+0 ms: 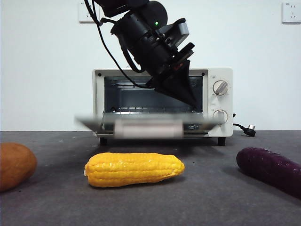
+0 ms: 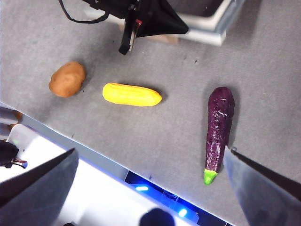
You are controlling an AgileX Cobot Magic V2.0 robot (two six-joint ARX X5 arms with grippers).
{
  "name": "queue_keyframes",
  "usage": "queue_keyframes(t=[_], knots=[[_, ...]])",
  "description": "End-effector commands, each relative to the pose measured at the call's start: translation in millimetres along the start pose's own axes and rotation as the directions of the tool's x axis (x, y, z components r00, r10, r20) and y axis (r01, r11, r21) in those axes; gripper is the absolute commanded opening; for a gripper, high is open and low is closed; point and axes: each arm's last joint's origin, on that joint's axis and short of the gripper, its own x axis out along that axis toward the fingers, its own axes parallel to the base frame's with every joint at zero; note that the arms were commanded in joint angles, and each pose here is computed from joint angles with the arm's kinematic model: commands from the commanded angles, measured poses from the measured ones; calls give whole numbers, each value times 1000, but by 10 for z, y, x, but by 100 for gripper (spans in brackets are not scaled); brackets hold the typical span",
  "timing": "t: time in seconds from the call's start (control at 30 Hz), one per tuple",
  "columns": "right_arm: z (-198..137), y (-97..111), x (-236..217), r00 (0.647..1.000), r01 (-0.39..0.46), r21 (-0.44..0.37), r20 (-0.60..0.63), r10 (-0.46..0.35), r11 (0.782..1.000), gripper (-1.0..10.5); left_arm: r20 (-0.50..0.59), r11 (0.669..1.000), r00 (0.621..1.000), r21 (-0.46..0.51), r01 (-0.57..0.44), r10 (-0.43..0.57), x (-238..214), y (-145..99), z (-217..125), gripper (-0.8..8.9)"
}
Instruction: Take the eggplant from the table,put the eggplant in the oven
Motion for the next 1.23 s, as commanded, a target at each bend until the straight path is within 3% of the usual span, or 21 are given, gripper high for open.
queue_keyframes(t=[0.03, 0.27, 0.47, 0.83, 1.07, 1.23], knots=[[-3, 4, -6, 1000, -1, -8, -1, 1, 1000, 567, -4, 1000, 1000, 8, 8, -8, 35, -52, 9, -6], [-2, 4, -6, 1000, 0, -8, 0, 0, 1000, 567, 15, 1000, 1000, 5, 8, -8, -36, -125, 67, -6], [-3, -4, -5, 1000, 25, -8, -2, -25, 1000, 567, 89, 999, 995, -11, -42, 43, -405, -108, 167, -6], [37, -44, 64, 997, 63, 4, -35, -62, 998, 567, 290, 971, 928, -119, -209, 235, -1783, -42, 192, -6], [68, -64, 109, 997, 64, 5, -50, -63, 998, 567, 294, 932, 888, -195, -307, 354, -2541, -82, -69, -6], [68, -64, 109, 997, 64, 2, -50, -63, 998, 567, 305, 924, 879, -229, -307, 367, -2919, -143, -263, -6]])
